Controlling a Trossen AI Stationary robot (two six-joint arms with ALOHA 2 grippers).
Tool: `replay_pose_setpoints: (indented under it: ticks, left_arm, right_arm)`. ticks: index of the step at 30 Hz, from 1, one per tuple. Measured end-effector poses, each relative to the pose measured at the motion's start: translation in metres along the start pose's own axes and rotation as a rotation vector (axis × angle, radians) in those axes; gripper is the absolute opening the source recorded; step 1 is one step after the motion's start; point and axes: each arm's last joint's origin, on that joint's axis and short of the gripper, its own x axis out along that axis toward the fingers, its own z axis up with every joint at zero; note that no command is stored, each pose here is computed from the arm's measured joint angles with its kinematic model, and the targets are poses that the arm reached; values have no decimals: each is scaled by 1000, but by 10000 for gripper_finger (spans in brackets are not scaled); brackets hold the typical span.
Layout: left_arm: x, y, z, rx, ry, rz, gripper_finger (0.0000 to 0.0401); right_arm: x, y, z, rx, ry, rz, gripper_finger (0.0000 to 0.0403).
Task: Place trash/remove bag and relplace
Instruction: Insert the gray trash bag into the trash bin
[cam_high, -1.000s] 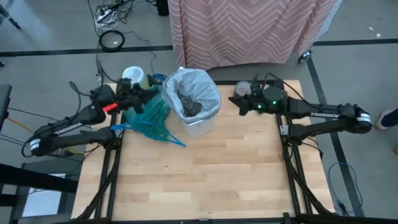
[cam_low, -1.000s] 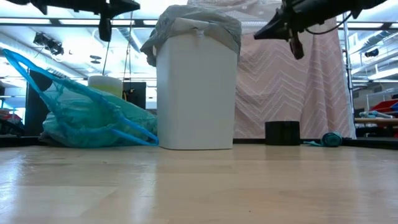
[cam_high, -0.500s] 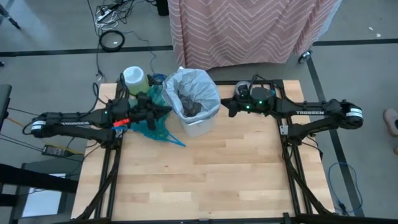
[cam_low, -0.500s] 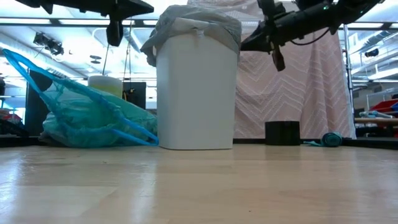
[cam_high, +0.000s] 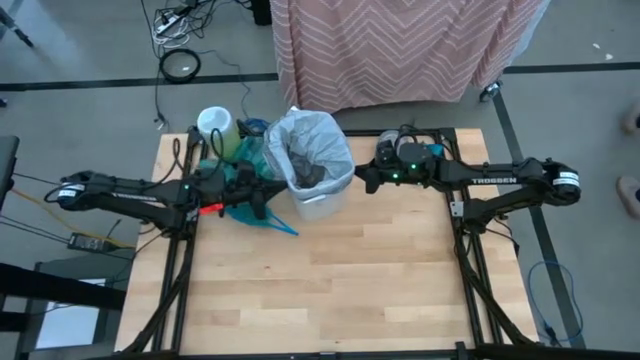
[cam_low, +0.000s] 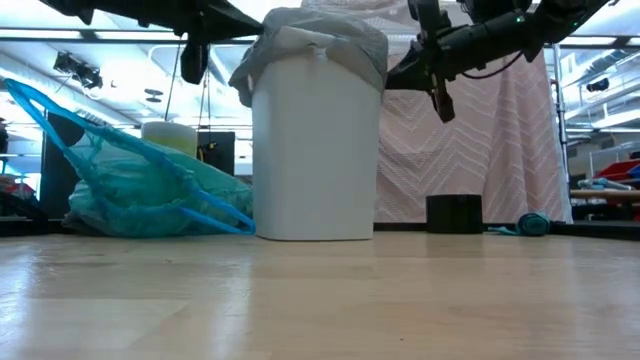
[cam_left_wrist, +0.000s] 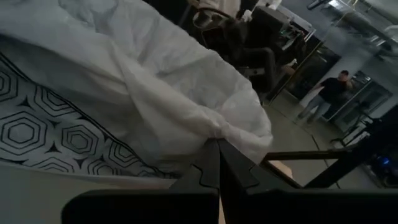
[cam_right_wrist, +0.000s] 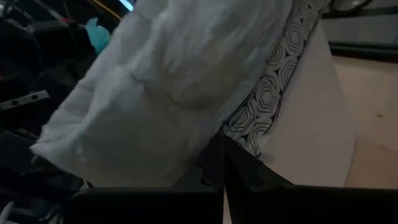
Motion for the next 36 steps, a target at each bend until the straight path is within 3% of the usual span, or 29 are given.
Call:
replay_pose_setpoints:
  ticks: [17, 36]
  left_arm:
    - [32, 2, -44, 52, 179, 54, 0]
    - [32, 11, -53, 70, 236, 167, 7]
  right_arm:
    - [5, -6, -15, -4, 119, -55, 0]
    - [2, -25, -39, -34, 266, -133, 0]
